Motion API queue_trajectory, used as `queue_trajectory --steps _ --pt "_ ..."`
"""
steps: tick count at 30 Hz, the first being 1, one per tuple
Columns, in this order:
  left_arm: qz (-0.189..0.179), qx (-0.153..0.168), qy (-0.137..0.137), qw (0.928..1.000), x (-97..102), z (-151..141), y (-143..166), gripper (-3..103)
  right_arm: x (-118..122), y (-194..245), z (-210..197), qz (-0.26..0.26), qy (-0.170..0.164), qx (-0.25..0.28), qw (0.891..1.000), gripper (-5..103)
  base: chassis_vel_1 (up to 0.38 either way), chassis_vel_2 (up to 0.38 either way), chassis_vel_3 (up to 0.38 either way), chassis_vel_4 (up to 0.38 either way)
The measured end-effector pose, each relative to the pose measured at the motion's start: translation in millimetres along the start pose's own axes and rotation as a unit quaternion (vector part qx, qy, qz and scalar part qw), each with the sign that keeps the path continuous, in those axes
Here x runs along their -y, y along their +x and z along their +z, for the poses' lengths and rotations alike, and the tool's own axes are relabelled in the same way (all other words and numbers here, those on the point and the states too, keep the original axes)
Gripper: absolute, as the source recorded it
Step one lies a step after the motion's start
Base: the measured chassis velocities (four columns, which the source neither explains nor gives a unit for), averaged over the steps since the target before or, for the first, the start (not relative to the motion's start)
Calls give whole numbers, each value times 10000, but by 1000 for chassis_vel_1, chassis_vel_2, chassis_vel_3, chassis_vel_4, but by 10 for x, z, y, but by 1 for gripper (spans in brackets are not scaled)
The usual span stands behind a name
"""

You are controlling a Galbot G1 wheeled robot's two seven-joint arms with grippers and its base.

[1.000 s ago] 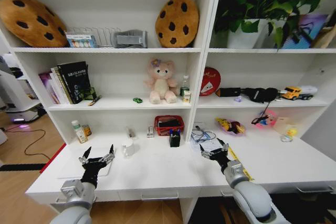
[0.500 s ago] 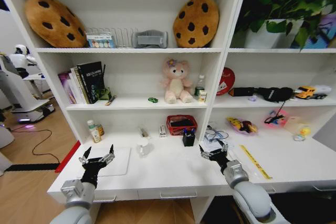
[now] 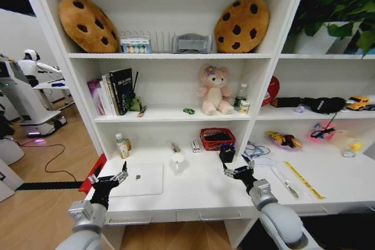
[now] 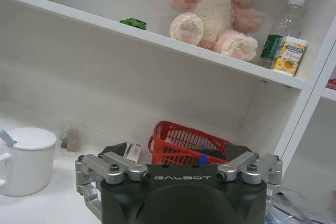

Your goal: Organize the objects on the table.

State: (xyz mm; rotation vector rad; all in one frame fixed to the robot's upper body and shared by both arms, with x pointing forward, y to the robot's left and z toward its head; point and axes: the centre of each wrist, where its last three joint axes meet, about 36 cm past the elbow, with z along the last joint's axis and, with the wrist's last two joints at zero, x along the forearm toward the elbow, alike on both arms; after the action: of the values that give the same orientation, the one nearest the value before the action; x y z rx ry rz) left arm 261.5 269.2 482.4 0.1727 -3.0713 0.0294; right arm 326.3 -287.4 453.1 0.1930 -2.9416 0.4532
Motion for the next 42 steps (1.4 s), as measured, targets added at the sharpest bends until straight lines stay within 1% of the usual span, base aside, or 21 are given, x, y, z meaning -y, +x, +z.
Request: queue_trajectory --steps 2,5,14,21,30,32,36,42 --pt "0 0 1 10000 0 0 0 100 -3 8 8 7 -78 38 10000 100 0 0 0 0" --pt "2 -1 2 10000 1 0 0 100 2 12 12 24 -94 75 9999 100 -18 -51 21 31" --pt "2 -1 2 10000 1 0 0 100 -20 44 28 57 77 0 10000 100 0 0 0 0" --pt "1 0 2 10000 1 0 0 100 -32 54 20 52 98 -18 9999 100 6 8 -7 -7" --pt "1 -1 2 10000 1 0 0 100 -31 59 7 44 115 -30 9999 100 98 103 -94 -104" --pt "1 0 1 10000 0 0 0 100 -36 55 13 67 93 1 9999 100 131 102 -125 -111" --pt "0 0 1 10000 0 0 0 100 -65 42 41 174 -80 108 9998 100 95 67 -96 -78" --pt "0 0 1 10000 0 0 0 100 -103 97 50 85 -164 109 9998 100 13 19 -7 -13"
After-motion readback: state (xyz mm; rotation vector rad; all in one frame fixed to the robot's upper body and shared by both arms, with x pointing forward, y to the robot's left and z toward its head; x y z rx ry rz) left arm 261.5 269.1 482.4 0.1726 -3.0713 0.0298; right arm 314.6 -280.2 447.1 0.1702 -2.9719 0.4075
